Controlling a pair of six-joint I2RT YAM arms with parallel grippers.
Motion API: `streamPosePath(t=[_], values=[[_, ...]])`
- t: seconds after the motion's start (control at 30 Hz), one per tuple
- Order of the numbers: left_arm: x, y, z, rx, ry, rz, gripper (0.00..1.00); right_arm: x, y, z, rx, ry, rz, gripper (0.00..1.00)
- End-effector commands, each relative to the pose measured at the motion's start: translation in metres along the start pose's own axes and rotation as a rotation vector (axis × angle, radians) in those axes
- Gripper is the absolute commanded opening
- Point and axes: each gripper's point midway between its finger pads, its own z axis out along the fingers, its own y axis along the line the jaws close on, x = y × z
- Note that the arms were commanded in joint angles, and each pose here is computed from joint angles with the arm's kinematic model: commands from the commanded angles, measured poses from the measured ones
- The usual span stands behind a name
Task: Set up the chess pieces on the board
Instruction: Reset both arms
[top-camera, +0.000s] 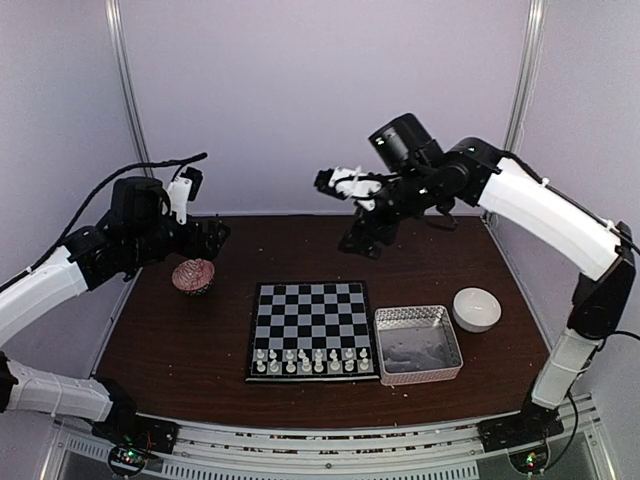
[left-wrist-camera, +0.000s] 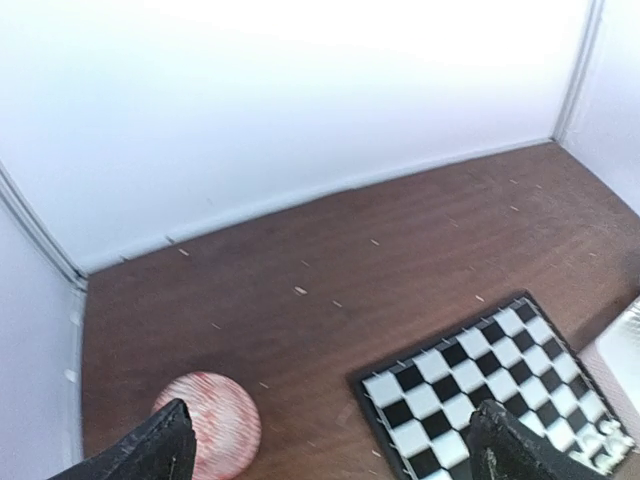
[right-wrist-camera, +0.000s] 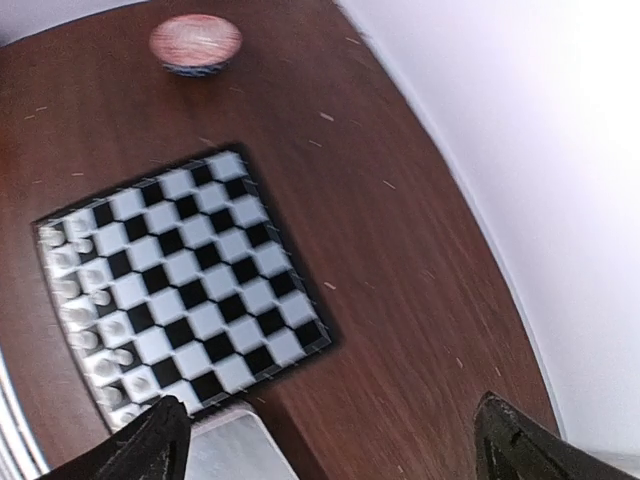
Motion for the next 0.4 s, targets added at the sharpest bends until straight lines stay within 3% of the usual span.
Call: streamPosePath(t=[0.0,0.07,0.2,0.37], values=[[-0.024,0.033,0.001,-0.178,-0.057,0.133,0.98,0.050,-0.100,-0.048,0.314,-0.075,0.260,1.00],[-0.031,0.039,0.003,-0.204,-0.093,0.116,0.98,0.086,-0.119,-0.064,0.403,-0.098,0.349,0.99],[-0.033,0.051,0.009,-0.244,-0.106,0.095,0.98,0.149,-0.164,-0.117,0.813,-0.210,0.650,0.99],[-0.027,0.064,0.011,-0.287,-0.122,0.086,0.98,0.193,-0.178,-0.123,0.804,-0.297,0.816,1.00]])
